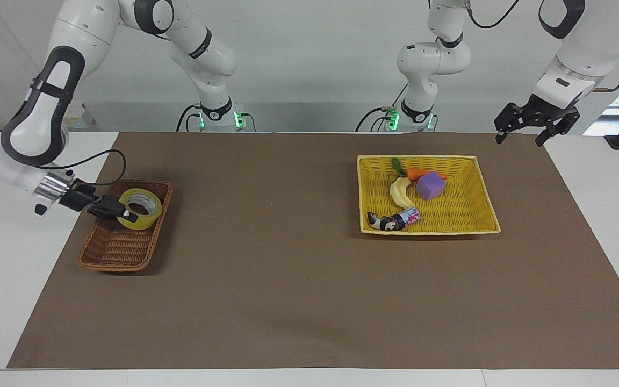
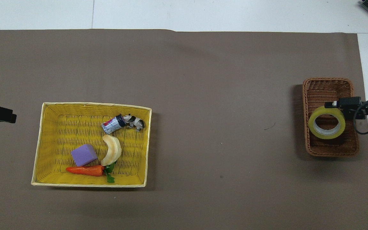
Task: Move tape to another basket
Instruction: 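Lower the tape into the wicker basket and open the right gripper, then lift the right gripper up away from the wicker basket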
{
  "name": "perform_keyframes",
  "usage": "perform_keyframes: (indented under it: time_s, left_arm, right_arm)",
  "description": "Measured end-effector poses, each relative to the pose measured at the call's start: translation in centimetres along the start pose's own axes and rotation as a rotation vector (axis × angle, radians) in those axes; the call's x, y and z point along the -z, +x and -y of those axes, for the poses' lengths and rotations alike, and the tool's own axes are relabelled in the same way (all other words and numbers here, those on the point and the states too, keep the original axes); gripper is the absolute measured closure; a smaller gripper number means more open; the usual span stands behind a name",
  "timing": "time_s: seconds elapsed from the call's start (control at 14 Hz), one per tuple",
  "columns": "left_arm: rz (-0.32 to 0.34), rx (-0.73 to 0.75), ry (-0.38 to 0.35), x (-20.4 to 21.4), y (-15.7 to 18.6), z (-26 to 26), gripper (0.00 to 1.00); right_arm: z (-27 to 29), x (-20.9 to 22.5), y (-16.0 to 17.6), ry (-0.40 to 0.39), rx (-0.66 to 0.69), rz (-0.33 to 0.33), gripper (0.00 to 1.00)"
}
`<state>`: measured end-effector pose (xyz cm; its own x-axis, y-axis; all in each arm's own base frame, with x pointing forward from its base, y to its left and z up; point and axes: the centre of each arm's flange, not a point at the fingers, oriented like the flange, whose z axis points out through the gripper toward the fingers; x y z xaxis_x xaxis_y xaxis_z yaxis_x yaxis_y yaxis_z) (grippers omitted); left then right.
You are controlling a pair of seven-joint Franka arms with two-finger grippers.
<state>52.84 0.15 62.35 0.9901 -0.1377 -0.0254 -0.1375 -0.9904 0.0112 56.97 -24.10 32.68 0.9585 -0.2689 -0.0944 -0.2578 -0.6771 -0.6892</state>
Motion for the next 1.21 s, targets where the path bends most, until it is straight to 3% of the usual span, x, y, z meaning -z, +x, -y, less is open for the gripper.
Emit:
perform_keyframes:
  time_s: [0.07, 0.86, 1.07, 1.21]
  left_arm:
    - [0.000, 0.000, 0.000, 0.0, 0.0, 0.0, 0.00]
    - [0.000, 0.000, 0.000, 0.0, 0.0, 0.0, 0.00]
    - [0.000, 0.000, 0.000, 0.0, 0.0, 0.0, 0.00]
    - [0.000, 0.000, 0.000, 0.0, 0.0, 0.0, 0.00]
  right_arm:
    - [0.0, 0.0, 0.0, 0.000, 0.001, 0.000, 0.00]
    - [5.0, 4.5, 3.3, -0.042, 0.130, -0.102, 0.00]
    - [12.4, 5.2, 4.4, -0.262, 0.286, -0.130, 0.00]
    - [18.8, 4.9, 3.2, -0.393, 0.309, -0.133, 0.00]
